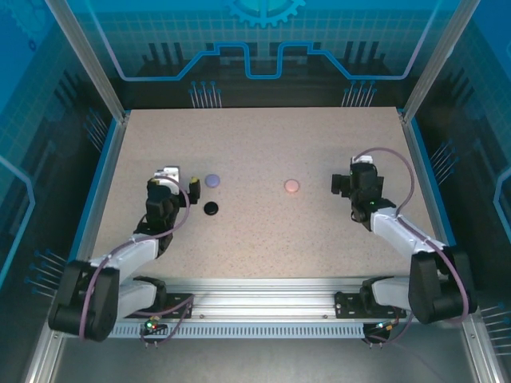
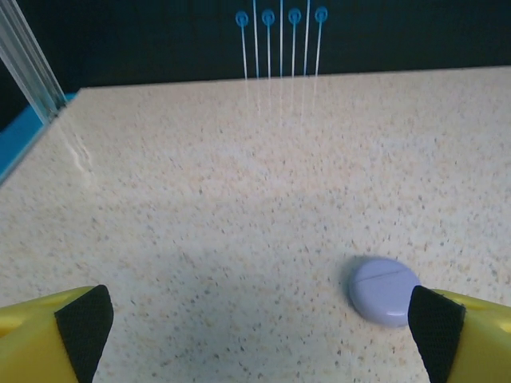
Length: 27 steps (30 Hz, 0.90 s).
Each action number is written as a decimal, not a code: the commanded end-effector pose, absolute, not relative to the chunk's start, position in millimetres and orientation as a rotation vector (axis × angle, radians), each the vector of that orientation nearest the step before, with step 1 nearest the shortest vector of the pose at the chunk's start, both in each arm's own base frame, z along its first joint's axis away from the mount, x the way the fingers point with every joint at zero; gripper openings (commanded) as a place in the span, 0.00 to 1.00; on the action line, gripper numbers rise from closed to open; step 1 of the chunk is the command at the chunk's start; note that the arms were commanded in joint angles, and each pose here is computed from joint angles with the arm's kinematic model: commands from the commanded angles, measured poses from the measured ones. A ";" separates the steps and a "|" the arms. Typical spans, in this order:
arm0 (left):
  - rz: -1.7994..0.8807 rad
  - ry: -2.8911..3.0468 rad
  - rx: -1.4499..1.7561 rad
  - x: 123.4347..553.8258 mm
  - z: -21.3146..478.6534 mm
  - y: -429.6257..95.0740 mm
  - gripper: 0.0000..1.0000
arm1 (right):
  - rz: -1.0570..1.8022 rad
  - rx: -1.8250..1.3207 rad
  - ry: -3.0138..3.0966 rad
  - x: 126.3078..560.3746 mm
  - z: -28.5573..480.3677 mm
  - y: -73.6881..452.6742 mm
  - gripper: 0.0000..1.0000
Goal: Insert wireless bluetooth earbuds into charging case
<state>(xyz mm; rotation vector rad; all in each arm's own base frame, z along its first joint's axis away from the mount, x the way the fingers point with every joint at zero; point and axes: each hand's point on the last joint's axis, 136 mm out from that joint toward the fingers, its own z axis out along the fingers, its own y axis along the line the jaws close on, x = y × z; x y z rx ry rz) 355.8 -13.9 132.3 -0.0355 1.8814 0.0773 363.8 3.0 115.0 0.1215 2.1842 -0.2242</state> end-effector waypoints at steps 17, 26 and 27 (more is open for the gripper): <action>-0.054 1.929 0.000 391.3 93.0 -18.2 0.99 | -0.040 -0.069 1.957 395.9 94.9 16.1 1.00; -0.110 1.966 -0.062 397.0 90.2 -6.5 0.99 | -0.059 -0.086 1.957 395.9 94.8 19.7 1.00; -0.110 1.966 -0.062 396.9 90.3 -6.8 0.99 | -0.056 -0.086 1.956 396.4 95.3 19.9 1.00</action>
